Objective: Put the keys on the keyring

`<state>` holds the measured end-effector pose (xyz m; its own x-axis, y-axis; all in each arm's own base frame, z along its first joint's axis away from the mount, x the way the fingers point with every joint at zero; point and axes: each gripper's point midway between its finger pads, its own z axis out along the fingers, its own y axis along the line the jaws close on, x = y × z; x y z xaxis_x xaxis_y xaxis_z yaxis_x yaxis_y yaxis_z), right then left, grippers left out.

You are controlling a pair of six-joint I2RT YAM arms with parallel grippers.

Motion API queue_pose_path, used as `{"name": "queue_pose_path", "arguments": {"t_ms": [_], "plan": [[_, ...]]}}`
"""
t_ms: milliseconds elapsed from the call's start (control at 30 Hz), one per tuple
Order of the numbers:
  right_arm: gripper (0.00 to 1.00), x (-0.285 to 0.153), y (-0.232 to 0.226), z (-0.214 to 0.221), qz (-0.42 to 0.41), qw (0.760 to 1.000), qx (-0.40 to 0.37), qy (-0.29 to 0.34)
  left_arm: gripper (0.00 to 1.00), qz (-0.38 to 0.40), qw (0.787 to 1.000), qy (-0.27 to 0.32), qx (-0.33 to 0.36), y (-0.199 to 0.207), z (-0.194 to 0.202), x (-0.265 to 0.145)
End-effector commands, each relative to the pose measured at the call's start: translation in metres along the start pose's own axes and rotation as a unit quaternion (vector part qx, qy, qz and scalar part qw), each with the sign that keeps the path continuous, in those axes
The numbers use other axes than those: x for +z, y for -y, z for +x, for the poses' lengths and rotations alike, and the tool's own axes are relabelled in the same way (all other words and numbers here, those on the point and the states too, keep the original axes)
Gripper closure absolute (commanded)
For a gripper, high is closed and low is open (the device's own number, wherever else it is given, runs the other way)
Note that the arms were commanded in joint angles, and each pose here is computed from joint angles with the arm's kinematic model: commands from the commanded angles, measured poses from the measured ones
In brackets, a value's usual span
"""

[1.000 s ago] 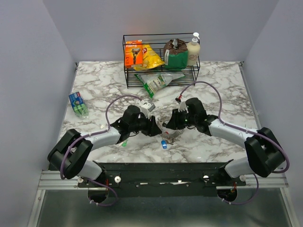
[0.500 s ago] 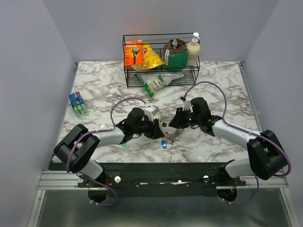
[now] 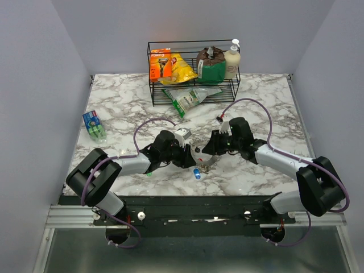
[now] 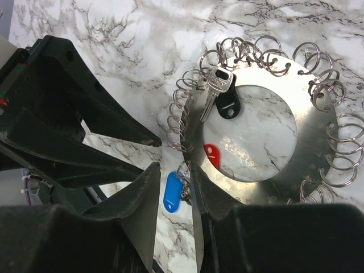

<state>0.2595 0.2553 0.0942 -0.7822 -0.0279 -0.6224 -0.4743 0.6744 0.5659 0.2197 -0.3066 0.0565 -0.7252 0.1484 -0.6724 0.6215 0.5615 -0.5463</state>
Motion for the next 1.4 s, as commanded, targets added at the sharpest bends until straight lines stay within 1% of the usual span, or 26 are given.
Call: {"name": "queue_pose_path", "arguments": {"t_ms": [0, 200, 500, 733, 1033, 1200, 1367], "plan": [[0.64, 0.001, 0.002, 0.004, -0.008, 1.0, 0.005, -0.002, 0.51, -0.011, 1.0, 0.001, 0.013, -0.005, 0.001, 0.002], [0.64, 0.002, 0.002, 0.005, -0.008, 1.0, 0.008, -0.004, 0.52, -0.026, 1.0, -0.001, 0.009, -0.012, 0.006, 0.004], [0.64, 0.002, 0.004, 0.007, -0.006, 1.0, 0.01, -0.005, 0.53, -0.025, 1.0, -0.009, 0.007, -0.014, 0.011, 0.008], [0.64, 0.003, 0.005, 0.008, -0.006, 1.0, 0.011, -0.006, 0.57, -0.028, 0.999, -0.017, 0.006, -0.016, 0.016, 0.012], [0.64, 0.003, 0.005, 0.01, -0.007, 1.0, 0.014, -0.007, 0.58, -0.025, 1.0, -0.012, 0.01, -0.012, 0.011, 0.013], [0.64, 0.004, 0.005, 0.011, -0.009, 1.0, 0.014, -0.009, 0.57, -0.022, 1.0, -0.003, 0.014, -0.005, 0.004, 0.008], [0.64, 0.005, 0.004, 0.012, -0.012, 1.0, 0.017, -0.012, 0.5, -0.028, 0.999, 0.008, 0.021, 0.003, -0.008, 0.002]]}}
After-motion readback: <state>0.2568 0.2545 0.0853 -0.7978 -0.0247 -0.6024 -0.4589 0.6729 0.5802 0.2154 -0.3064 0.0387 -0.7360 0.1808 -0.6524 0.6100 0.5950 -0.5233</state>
